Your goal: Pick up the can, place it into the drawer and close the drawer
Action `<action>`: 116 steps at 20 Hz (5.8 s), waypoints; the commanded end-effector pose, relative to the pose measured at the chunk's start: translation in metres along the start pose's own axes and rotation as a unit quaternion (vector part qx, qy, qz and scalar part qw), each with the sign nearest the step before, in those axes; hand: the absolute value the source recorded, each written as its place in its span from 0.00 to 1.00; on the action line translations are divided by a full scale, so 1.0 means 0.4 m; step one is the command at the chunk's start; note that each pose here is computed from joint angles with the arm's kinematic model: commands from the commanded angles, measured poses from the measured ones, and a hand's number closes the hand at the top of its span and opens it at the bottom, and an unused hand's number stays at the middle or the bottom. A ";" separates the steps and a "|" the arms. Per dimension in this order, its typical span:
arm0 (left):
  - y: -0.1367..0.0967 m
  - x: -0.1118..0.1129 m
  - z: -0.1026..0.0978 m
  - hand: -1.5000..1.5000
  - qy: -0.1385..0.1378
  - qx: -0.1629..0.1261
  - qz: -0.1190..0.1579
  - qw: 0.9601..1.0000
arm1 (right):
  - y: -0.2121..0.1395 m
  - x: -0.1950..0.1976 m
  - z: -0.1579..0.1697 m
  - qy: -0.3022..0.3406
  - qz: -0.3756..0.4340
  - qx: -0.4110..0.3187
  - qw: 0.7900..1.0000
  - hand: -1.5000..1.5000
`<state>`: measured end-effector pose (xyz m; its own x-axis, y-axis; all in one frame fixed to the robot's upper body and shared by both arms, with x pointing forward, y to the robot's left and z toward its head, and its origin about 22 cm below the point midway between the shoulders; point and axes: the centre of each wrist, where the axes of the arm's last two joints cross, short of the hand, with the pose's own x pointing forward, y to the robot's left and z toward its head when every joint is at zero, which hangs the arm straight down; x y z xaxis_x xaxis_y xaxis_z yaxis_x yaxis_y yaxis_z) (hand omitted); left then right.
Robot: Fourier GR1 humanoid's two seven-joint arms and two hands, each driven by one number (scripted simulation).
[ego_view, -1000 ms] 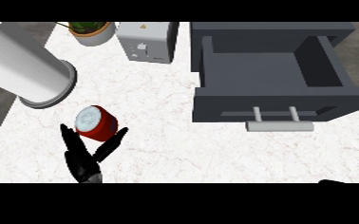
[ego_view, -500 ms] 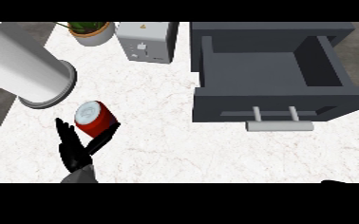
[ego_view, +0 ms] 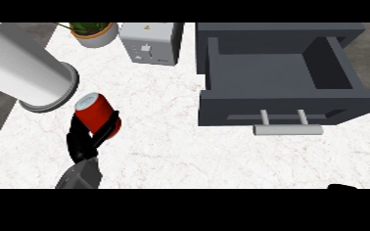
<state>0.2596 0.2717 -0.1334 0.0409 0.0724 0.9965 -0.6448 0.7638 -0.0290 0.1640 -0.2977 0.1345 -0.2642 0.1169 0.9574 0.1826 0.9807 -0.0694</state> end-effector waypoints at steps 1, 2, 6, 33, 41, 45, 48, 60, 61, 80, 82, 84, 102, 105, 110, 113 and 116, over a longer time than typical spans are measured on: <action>-0.065 0.013 -0.030 1.00 0.001 -0.026 0.019 0.999 | -0.011 0.001 -0.047 -0.007 0.000 -0.002 1.000 0.00; -0.019 0.009 -0.002 1.00 -0.006 -0.026 0.020 0.999 | 0.024 0.003 -0.025 -0.010 0.004 -0.003 1.000 0.00; -0.043 -0.006 -0.031 1.00 -0.015 -0.033 0.026 0.999 | 0.053 0.015 -0.011 -0.015 -0.009 -0.014 1.000 0.00; -0.459 0.431 -0.032 1.00 -0.075 -0.405 0.015 0.911 | -0.026 0.030 -0.015 -0.014 0.024 -0.023 0.999 0.00; -0.614 0.649 0.076 1.00 -0.087 -0.428 0.028 0.899 | 0.002 0.037 -0.052 -0.023 0.027 -0.021 0.999 0.00; -0.643 0.738 0.096 1.00 -0.091 -0.427 0.020 0.900 | -0.055 0.057 -0.069 -0.025 0.031 -0.025 0.999 0.00; -0.707 0.806 0.129 1.00 -0.098 -0.429 0.001 0.898 | -0.009 0.050 -0.063 -0.024 0.022 -0.017 0.999 0.00; -0.808 0.912 0.187 1.00 -0.095 -0.430 -0.042 0.897 | 0.008 0.035 -0.032 -0.027 0.017 -0.015 0.999 0.00; -0.809 0.895 0.178 1.00 -0.094 -0.432 -0.041 0.896 | -0.002 0.061 -0.033 -0.034 0.015 -0.015 0.999 0.00; -0.855 0.881 0.193 0.00 -0.115 -0.345 -0.077 0.928 | 0.035 0.090 -0.055 -0.043 0.007 0.011 0.999 0.00; -0.864 0.907 0.207 0.00 -0.111 -0.327 -0.074 0.935 | -0.004 0.087 -0.076 -0.032 0.020 0.020 0.999 0.00; -0.866 0.910 0.211 0.00 -0.125 -0.324 -0.075 0.935 | 0.001 0.090 -0.081 -0.043 0.023 0.019 0.999 0.00; -0.865 0.919 0.206 0.00 -0.098 -0.331 -0.005 0.938 | 0.092 0.083 -0.201 -0.134 0.298 0.097 0.940 0.00; -0.866 0.923 0.199 0.00 -0.104 -0.328 -0.002 0.939 | 0.119 0.075 -0.243 -0.145 0.331 0.097 0.927 0.00; -0.870 0.928 0.201 0.00 -0.124 -0.329 -0.027 0.936 | 0.230 -0.003 -0.277 -0.148 0.384 0.111 0.905 0.00; -0.872 0.941 0.209 0.00 -0.119 -0.331 -0.029 0.936 | 0.243 -0.076 -0.277 -0.134 0.435 0.134 0.880 0.00; -0.863 0.962 0.191 0.00 -0.109 -0.339 -0.015 0.934 | 0.254 -0.124 -0.322 -0.126 0.463 0.131 0.867 0.00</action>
<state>0.4373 -0.0187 0.2595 -0.1601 -0.0509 0.9858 -0.0270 0.9985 0.0471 0.2985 -0.2335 0.1335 -0.3494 0.8262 0.4418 0.2136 0.5294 -0.8211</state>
